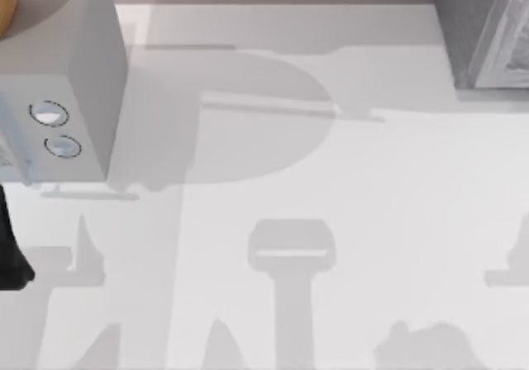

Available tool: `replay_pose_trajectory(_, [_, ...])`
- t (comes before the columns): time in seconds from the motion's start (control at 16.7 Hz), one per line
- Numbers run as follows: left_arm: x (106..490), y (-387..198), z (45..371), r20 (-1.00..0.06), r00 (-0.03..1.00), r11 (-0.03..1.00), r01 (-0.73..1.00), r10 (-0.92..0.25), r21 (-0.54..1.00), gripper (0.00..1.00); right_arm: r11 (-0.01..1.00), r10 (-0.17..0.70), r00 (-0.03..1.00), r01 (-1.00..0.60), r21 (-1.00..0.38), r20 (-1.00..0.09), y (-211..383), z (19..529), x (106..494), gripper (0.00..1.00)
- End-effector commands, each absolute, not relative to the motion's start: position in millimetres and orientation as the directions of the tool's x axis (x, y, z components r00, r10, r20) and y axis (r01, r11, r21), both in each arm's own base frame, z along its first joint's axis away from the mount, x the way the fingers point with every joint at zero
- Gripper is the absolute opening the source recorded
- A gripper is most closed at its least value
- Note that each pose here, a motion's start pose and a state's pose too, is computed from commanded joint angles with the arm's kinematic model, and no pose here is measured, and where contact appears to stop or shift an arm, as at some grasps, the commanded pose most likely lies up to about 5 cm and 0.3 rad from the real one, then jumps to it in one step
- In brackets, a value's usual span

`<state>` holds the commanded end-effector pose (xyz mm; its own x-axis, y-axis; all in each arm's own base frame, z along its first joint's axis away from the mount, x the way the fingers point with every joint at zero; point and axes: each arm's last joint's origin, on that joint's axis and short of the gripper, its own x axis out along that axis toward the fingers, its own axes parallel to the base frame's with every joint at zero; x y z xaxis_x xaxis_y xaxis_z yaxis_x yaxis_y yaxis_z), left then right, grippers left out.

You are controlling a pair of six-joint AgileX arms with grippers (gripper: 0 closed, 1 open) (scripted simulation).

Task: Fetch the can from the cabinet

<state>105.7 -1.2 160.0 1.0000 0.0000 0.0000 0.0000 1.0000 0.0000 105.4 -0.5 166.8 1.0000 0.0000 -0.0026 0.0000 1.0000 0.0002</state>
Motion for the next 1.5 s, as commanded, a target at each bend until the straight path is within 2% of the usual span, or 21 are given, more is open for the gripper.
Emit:
replay_pose_trajectory(0.54, [105.7, -1.2, 160.0, 0.0, 1.0, 1.0, 0.0, 0.0, 0.0, 1.0, 1.0, 0.002, 1.0, -0.002, 0.002, -0.007, -1.0, 159.0, 106.0, 0.0])
replay_pose_trajectory(0.72, [105.7, -1.2, 160.0, 0.0, 1.0, 1.0, 0.0, 0.0, 0.0, 1.0, 1.0, 0.029, 0.999, -0.029, -0.005, 0.014, -2.5, 168.5, 108.4, 0.0])
replay_pose_trajectory(0.96, [105.7, -1.2, 160.0, 0.0, 1.0, 1.0, 0.0, 0.0, 0.0, 1.0, 0.993, 0.117, 0.992, -0.116, -0.036, 0.038, -9.9, 192.7, 122.7, 0.0])
replay_pose_trajectory(1.2, [105.7, -1.2, 160.0, 0.0, 1.0, 1.0, 0.0, 0.0, 0.0, 1.0, 0.968, 0.242, 0.97, -0.24, -0.069, 0.018, -31.1, 211.1, 156.3, 0.0])
replay_pose_trajectory(1.5, [105.7, -1.2, 160.0, 0.0, 1.0, 1.0, 0.0, 0.0, 0.0, 1.0, 0.907, 0.414, 0.91, -0.415, -0.067, -0.03, -89.3, 197.2, 208.9, 0.0])
